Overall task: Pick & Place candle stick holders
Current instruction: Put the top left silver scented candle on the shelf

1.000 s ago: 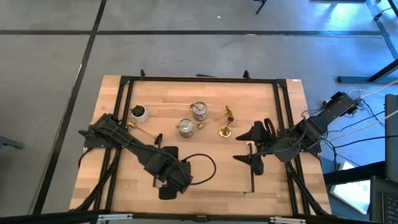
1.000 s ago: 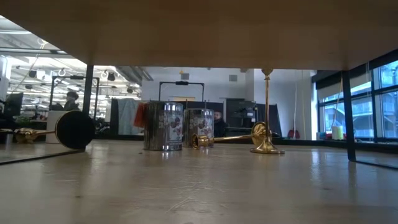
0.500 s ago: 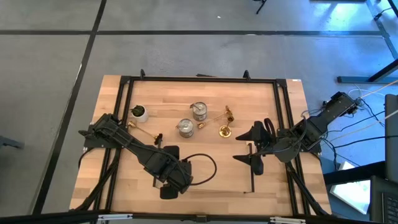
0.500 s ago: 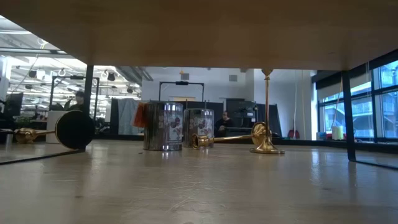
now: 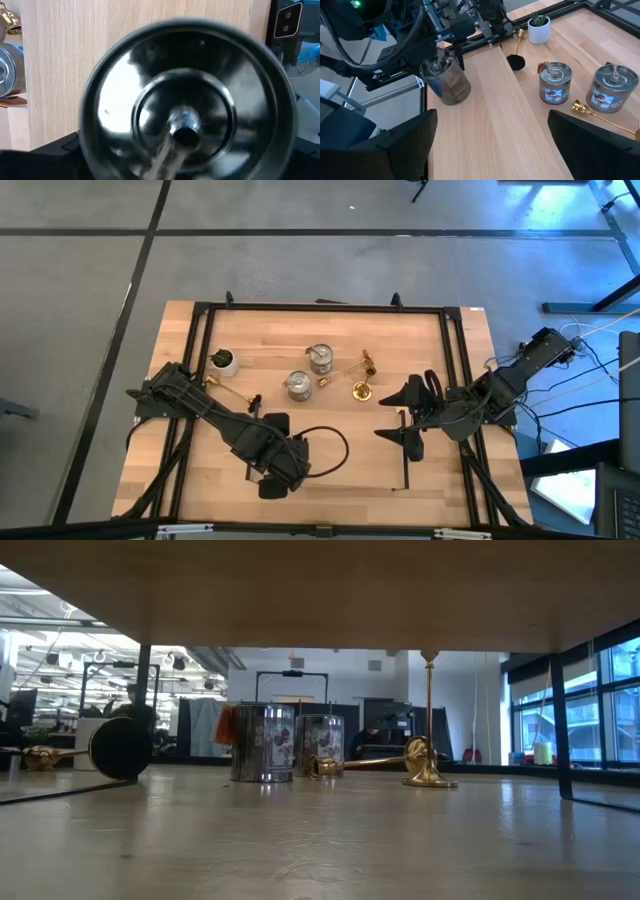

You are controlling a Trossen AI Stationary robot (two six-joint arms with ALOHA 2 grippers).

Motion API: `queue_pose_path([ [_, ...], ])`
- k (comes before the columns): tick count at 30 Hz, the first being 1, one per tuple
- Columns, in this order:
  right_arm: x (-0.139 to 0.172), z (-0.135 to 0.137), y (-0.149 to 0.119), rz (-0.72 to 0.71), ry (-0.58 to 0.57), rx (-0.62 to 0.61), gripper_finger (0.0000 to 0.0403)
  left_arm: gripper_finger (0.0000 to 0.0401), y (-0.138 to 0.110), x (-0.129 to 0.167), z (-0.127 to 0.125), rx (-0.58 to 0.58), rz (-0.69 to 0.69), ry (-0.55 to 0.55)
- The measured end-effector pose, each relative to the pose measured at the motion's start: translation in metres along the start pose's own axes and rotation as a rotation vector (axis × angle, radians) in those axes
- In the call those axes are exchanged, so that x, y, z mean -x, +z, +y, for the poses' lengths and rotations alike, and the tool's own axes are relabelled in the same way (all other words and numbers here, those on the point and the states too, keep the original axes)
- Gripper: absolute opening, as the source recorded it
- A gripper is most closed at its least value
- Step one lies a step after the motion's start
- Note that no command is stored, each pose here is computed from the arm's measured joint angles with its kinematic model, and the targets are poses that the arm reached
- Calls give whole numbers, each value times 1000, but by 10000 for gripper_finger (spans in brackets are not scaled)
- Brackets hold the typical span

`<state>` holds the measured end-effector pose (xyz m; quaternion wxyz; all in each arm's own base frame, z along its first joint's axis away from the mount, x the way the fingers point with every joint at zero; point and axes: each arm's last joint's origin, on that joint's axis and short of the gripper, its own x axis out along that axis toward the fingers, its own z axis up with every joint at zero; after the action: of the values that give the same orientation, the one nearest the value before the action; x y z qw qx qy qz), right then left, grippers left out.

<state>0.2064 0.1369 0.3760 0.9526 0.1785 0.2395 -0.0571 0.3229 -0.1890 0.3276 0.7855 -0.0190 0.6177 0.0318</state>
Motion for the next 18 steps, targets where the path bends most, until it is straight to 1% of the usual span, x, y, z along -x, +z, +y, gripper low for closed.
queue_pose_path([
  [18,0,0,0,6,6,1,383,372,0,0,0,6,0,-10],
])
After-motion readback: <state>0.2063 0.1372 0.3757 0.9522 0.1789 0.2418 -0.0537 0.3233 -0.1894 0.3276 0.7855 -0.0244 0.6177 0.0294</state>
